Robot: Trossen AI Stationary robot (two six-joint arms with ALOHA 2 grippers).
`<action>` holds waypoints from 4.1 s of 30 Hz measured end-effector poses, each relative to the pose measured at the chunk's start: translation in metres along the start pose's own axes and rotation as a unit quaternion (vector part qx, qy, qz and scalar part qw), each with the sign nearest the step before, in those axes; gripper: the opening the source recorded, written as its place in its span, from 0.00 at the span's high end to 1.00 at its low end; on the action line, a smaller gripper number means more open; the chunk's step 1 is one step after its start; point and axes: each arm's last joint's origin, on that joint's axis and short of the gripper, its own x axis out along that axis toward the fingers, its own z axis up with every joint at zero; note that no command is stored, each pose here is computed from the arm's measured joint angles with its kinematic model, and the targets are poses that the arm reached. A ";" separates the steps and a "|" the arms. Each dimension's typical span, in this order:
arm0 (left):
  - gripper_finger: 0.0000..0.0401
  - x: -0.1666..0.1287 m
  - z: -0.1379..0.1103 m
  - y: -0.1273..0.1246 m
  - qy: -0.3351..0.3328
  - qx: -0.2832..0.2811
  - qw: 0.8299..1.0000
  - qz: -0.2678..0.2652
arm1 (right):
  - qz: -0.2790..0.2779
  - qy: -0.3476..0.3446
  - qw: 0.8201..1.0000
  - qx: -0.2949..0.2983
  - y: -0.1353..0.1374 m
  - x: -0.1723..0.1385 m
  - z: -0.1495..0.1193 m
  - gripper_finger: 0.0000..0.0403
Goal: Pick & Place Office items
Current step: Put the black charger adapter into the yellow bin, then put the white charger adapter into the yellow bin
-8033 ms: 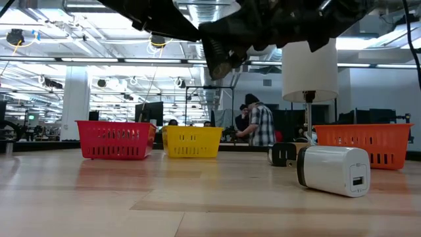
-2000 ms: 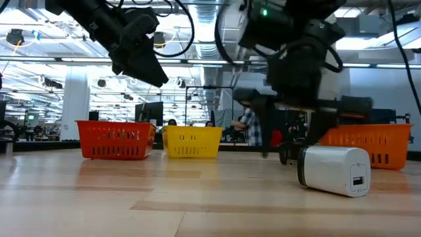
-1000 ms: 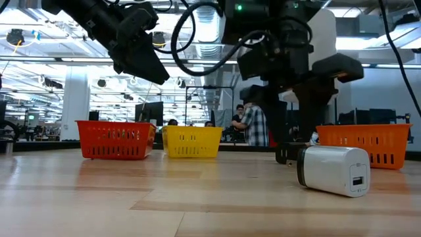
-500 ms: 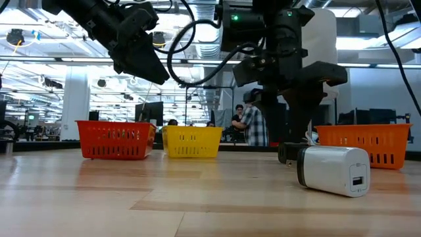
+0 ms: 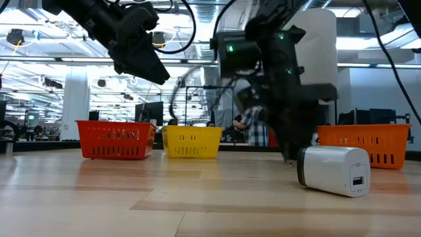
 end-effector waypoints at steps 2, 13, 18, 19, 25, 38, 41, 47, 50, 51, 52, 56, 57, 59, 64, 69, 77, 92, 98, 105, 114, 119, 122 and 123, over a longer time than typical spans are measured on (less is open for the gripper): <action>0.62 0.000 0.000 -0.001 0.000 -0.001 1.000 -0.007 | 0.003 0.023 1.000 0.005 0.002 0.008 0.000 0.43; 0.62 0.000 0.002 -0.001 -0.004 -0.005 1.000 -0.014 | -0.001 0.027 1.000 0.009 0.003 0.011 0.002 0.58; 0.62 0.000 0.002 -0.002 -0.005 -0.006 1.000 -0.014 | -0.001 0.028 1.000 0.008 0.003 0.008 0.003 0.67; 0.62 0.000 0.002 -0.001 -0.005 -0.006 1.000 -0.014 | 0.001 0.030 1.000 0.008 0.003 0.007 0.004 0.67; 0.62 0.000 0.002 -0.002 -0.008 -0.007 1.000 -0.015 | 0.005 -0.018 1.000 0.001 0.005 -0.018 0.021 0.61; 0.62 -0.015 0.010 0.004 -0.029 0.007 0.999 -0.025 | -0.114 -0.206 0.971 -0.036 -0.015 -0.106 0.061 0.66; 0.62 -0.026 0.015 0.007 -0.043 0.000 0.999 -0.031 | -0.126 -0.245 0.960 -0.041 -0.024 -0.109 0.069 0.64; 0.62 -0.040 0.019 0.009 -0.067 -0.010 0.997 -0.046 | -0.131 -0.276 0.952 -0.012 -0.048 -0.103 0.078 0.65; 0.62 -0.041 0.019 0.008 -0.067 -0.008 0.997 -0.047 | -0.117 -0.272 0.955 0.015 -0.055 -0.095 0.080 0.65; 0.62 -0.041 0.019 0.008 -0.066 -0.007 0.997 -0.047 | -0.108 -0.273 0.956 0.016 -0.056 -0.091 0.083 0.64; 0.62 -0.041 0.019 0.008 -0.066 -0.008 0.997 -0.047 | -0.098 -0.262 0.960 0.013 -0.056 -0.085 0.083 0.64; 0.62 -0.040 0.018 0.008 -0.065 -0.007 0.997 -0.046 | -0.092 -0.237 0.967 0.005 -0.056 -0.064 0.090 0.63; 0.62 -0.040 0.018 0.008 -0.065 -0.007 0.997 -0.046 | -0.092 -0.235 0.968 0.004 -0.057 -0.061 0.091 0.63; 0.62 -0.040 0.018 0.008 -0.065 -0.007 0.997 -0.046 | -0.093 -0.236 0.967 0.005 -0.059 -0.059 0.092 0.64; 0.62 -0.040 0.019 0.008 -0.066 -0.007 0.997 -0.044 | -0.095 -0.236 0.967 0.011 -0.065 -0.059 0.091 0.59; 0.62 -0.040 0.019 0.008 -0.067 -0.008 0.997 -0.045 | -0.096 -0.237 0.967 0.013 -0.067 -0.060 0.090 0.49; 0.62 -0.040 0.019 0.008 -0.066 -0.007 0.997 -0.047 | -0.091 -0.225 0.970 0.020 -0.064 -0.064 0.086 0.42; 0.62 -0.040 0.019 0.008 -0.067 -0.007 0.997 -0.049 | -0.061 -0.144 0.986 0.065 -0.031 -0.082 0.073 0.44; 0.62 -0.040 0.019 0.008 -0.067 -0.007 0.997 -0.048 | -0.055 -0.118 0.987 0.091 -0.022 -0.091 0.068 0.44; 0.62 -0.040 0.018 0.008 -0.064 -0.005 0.997 -0.047 | -0.051 -0.038 0.992 0.112 0.005 -0.088 0.055 0.45; 0.62 -0.042 0.017 0.006 -0.064 -0.003 0.997 -0.052 | -0.060 0.000 0.990 0.126 0.068 -0.084 0.047 0.45; 0.62 -0.043 0.016 0.003 -0.063 0.002 0.996 -0.060 | -0.066 0.010 0.988 0.140 0.098 -0.082 0.041 0.45; 0.62 -0.044 0.016 0.001 -0.063 0.003 0.996 -0.063 | -0.074 0.021 0.986 0.145 0.115 -0.081 0.036 0.45; 0.62 -0.044 0.015 0.001 -0.063 0.004 0.996 -0.064 | -0.076 0.024 0.986 0.148 0.121 -0.081 0.034 0.45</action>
